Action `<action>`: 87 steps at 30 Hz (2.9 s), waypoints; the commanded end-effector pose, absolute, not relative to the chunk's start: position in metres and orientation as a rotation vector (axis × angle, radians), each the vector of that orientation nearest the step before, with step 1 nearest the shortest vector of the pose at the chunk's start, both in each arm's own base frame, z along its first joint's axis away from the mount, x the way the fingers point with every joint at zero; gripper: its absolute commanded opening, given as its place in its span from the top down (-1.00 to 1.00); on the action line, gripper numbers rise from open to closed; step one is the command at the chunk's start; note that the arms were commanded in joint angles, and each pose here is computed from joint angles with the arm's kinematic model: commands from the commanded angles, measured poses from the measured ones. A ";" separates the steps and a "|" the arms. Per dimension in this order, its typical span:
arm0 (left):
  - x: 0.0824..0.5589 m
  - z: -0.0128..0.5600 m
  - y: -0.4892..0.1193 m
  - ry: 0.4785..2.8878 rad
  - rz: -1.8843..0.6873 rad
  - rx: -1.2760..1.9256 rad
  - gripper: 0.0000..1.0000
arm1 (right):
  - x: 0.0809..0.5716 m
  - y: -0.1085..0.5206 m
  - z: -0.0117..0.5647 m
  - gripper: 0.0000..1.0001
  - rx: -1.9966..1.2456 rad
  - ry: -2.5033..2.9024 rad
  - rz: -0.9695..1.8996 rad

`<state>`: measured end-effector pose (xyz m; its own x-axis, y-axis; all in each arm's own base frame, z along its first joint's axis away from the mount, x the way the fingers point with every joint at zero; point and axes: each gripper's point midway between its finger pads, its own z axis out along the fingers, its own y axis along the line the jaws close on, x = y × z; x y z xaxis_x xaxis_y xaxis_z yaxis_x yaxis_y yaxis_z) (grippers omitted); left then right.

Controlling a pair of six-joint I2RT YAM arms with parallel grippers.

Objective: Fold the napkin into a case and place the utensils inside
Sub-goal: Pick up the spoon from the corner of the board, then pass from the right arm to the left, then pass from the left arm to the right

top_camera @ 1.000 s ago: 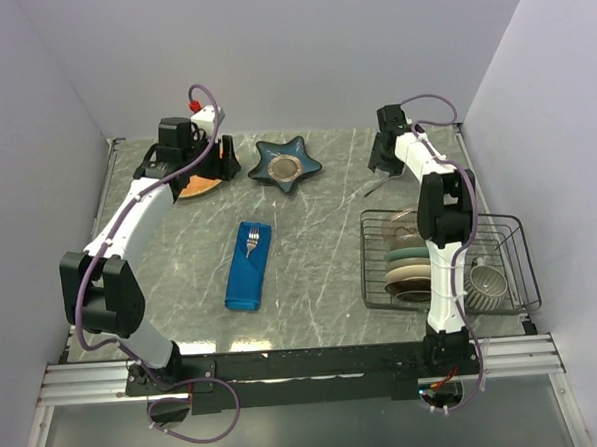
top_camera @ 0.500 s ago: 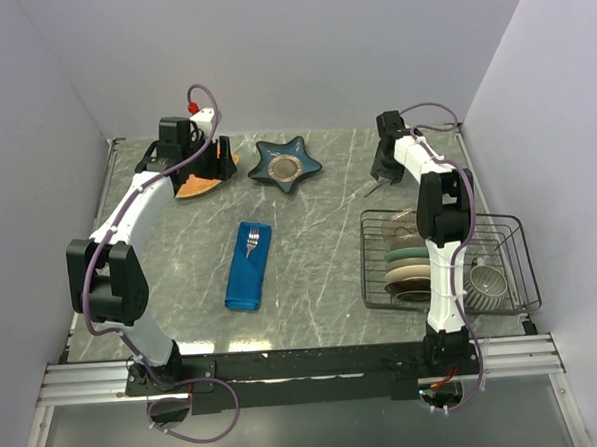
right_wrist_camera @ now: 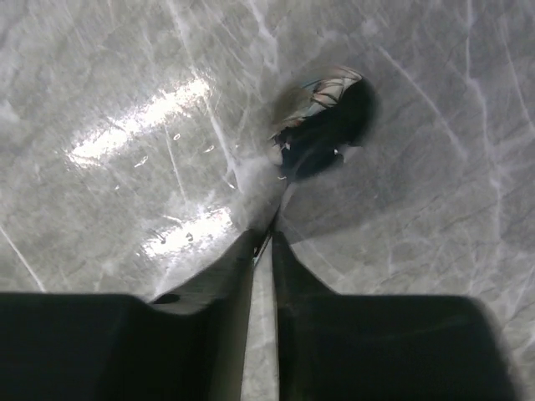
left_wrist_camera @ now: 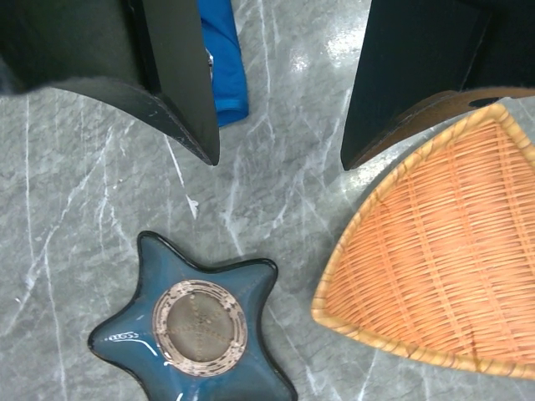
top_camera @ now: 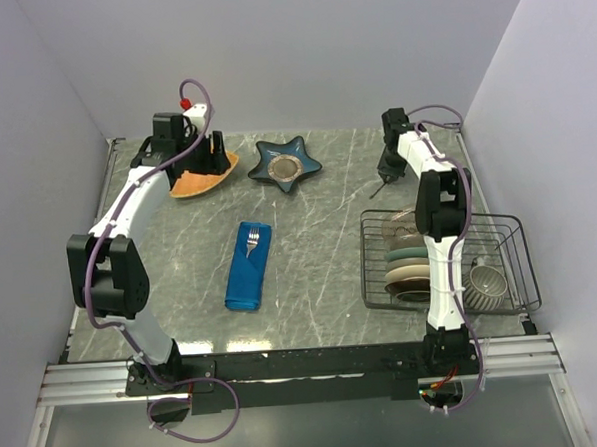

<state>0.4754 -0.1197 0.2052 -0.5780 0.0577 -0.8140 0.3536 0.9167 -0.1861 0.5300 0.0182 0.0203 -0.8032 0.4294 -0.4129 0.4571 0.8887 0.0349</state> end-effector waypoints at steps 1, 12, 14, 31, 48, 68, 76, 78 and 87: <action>0.483 0.223 -0.116 2.130 -0.433 0.263 -0.31 | 0.524 0.007 0.007 1.00 0.687 2.669 -0.144; 0.485 0.255 -0.129 2.027 -0.515 0.315 -0.83 | 0.555 0.045 0.151 1.00 0.404 2.392 0.148; 0.486 0.270 -0.133 1.981 -0.572 0.322 -0.99 | 0.558 0.060 0.178 1.00 0.300 2.330 0.175; 0.444 0.374 -0.196 1.682 -0.999 0.378 -0.99 | 0.429 0.286 0.334 1.00 -0.451 1.890 0.521; 0.412 0.360 -0.231 1.750 -1.119 0.373 -0.44 | 0.378 0.333 0.333 1.00 -0.608 1.833 0.549; 0.351 0.377 -0.233 1.550 -1.435 0.717 0.98 | 0.319 0.338 0.357 -0.83 -0.953 1.770 1.125; 0.327 0.396 -0.233 1.389 -1.509 0.756 0.98 | 0.308 0.326 0.345 -0.44 -0.936 1.837 1.431; 0.329 0.397 -0.233 1.368 -1.505 0.752 0.98 | 0.303 0.329 0.345 -0.43 -0.926 1.818 1.489; 0.329 0.408 -0.231 1.290 -1.467 0.739 0.99 | 0.285 0.333 0.354 -0.23 -0.944 1.773 1.594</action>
